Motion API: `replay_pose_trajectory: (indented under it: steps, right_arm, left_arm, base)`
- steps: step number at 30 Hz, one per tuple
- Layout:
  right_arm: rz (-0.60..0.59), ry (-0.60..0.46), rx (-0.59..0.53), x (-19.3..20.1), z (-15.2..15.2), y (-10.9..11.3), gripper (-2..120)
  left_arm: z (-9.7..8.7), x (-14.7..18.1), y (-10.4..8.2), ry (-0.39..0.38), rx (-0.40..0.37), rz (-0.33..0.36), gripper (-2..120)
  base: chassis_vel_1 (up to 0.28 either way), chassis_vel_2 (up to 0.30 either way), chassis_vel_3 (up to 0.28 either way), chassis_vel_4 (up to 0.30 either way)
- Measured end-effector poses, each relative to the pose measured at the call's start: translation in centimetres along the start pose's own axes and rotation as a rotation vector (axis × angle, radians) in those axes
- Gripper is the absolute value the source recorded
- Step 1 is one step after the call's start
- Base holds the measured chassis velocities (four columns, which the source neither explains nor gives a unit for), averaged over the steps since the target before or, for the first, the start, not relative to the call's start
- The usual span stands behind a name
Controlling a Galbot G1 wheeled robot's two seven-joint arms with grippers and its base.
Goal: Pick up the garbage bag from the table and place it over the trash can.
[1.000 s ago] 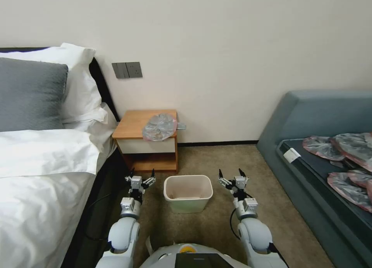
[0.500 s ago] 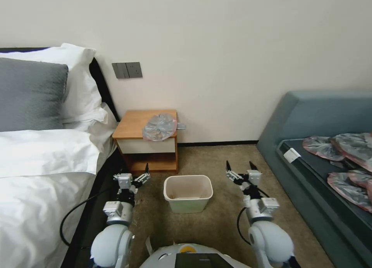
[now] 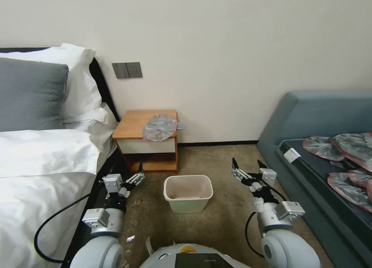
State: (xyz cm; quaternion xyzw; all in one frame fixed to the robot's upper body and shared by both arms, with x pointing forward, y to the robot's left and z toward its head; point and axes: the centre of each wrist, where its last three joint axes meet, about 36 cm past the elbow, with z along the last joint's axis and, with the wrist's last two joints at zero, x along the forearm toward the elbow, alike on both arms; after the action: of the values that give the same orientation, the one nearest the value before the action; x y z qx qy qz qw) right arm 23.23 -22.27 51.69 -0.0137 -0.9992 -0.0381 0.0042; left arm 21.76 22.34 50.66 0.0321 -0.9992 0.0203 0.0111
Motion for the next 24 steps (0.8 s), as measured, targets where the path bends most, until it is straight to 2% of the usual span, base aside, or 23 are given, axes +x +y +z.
replay_pose_trajectory:
  steps: [6,8,9,12,13,15,16,17,24]
  right_arm:
    - [-0.017,-0.005,-0.015,-0.2,0.0,0.0,100]
    - [-0.035,-0.016,-0.062,-0.5,-0.1,0.0,100]
    - [-0.035,-0.016,-0.062,-0.5,-0.1,0.0,100]
    - [-0.07,-0.027,-0.175,-1.5,0.0,-0.2,100]
    - [-0.07,-0.027,-0.175,-1.5,0.0,-0.2,100]
    - [-0.088,-0.014,-0.288,-2.7,0.6,-0.5,100]
    - [-0.088,-0.014,-0.288,-2.7,0.6,-0.5,100]
    - [-0.095,-0.008,-0.346,-3.3,0.9,-0.8,100]
    - [-0.119,-0.001,-0.462,-6.6,1.6,-1.6,100]
  left_arm:
    - [0.0,0.0,0.0,0.013,-0.007,0.0,100]
    - [0.1,-0.1,0.2,0.043,-0.057,0.005,100]
    - [0.1,-0.1,0.2,0.043,-0.057,0.005,100]
    - [0.1,-0.1,0.2,0.054,-0.078,0.008,100]
    - [0.1,-0.1,0.2,0.054,-0.078,0.008,100]
    - [0.1,-0.1,0.2,0.055,-0.08,0.009,100]
    - [0.1,-0.1,0.2,0.055,-0.08,0.009,100]
    - [0.1,-0.2,0.2,0.055,-0.083,0.012,100]
    - [0.1,-0.3,0.2,0.048,-0.094,0.043,100]
  base:
    - [0.0,0.0,0.0,0.0]
    - [0.0,0.0,0.0,0.0]
    - [0.0,0.0,0.0,0.0]
    - [0.0,0.0,0.0,0.0]
    - [0.0,0.0,0.0,0.0]
    - [0.0,0.0,0.0,0.0]
    - [0.0,0.0,0.0,0.0]
    - [0.0,0.0,0.0,0.0]
    - [0.0,0.0,0.0,0.0]
